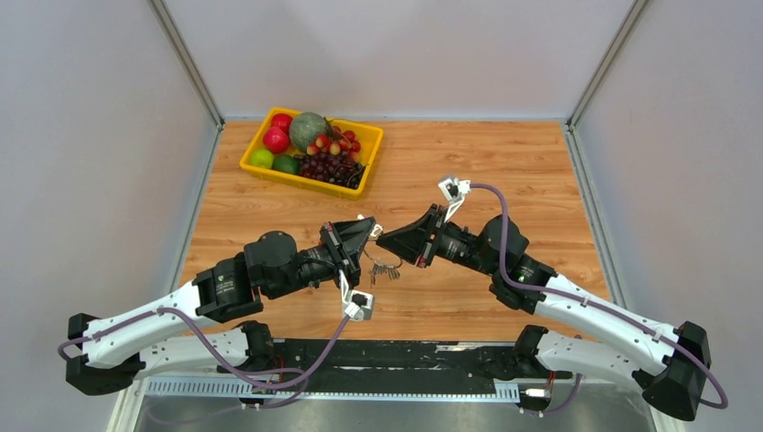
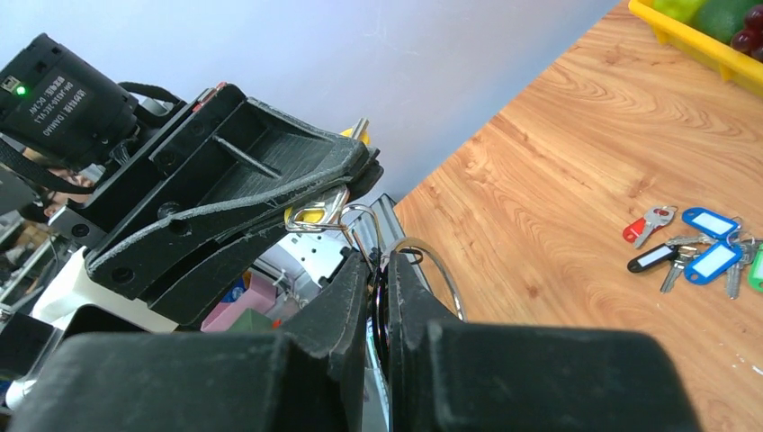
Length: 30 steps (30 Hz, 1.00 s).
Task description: Remove the keys from the keyring
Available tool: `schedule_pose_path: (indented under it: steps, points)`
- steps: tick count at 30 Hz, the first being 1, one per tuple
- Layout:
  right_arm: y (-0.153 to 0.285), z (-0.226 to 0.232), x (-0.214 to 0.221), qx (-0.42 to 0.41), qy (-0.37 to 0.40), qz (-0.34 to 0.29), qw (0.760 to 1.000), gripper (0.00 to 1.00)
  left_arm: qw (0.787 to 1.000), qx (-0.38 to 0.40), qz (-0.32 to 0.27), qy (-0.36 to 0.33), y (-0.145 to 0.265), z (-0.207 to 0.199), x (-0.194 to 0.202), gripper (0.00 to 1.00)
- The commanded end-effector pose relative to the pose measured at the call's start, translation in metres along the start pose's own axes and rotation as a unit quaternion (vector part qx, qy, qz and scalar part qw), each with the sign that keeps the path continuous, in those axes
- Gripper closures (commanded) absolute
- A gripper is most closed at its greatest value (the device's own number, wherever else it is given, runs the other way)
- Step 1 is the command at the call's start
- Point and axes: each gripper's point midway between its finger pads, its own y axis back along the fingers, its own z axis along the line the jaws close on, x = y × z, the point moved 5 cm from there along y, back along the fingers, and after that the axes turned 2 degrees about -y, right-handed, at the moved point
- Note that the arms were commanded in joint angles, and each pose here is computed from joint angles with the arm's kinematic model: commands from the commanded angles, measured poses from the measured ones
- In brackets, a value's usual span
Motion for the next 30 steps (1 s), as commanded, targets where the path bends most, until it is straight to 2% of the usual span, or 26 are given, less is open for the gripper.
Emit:
schedule_pose_path:
  steps: [1,6,16,23,27,30]
  points:
    - [0.003,-0.005,-0.027,0.040,-0.027,-0.078,0.996,1.00,0.999,-0.017,-0.034,0.013,0.003,0.007,-0.010,1.00]
    - [0.003,-0.007,-0.032,0.057,-0.042,-0.093,0.993,1.00,0.998,0.010,-0.053,0.029,-0.001,-0.005,-0.015,1.00]
    - [0.012,-0.032,-0.039,0.124,-0.077,-0.144,0.979,1.00,0.982,0.090,-0.134,0.097,-0.005,-0.044,-0.038,1.00]
    - [-0.002,-0.025,-0.036,0.101,-0.060,-0.100,0.988,1.00,0.978,0.129,-0.124,0.105,-0.018,-0.066,-0.037,1.00]
    - [-0.002,-0.033,-0.038,0.136,-0.085,-0.112,0.981,1.00,0.977,0.158,-0.115,0.086,-0.025,-0.075,-0.037,1.00]
    - [0.004,-0.044,-0.041,0.166,-0.124,-0.133,0.969,1.00,0.987,0.151,-0.052,0.027,-0.029,-0.085,-0.028,1.00]
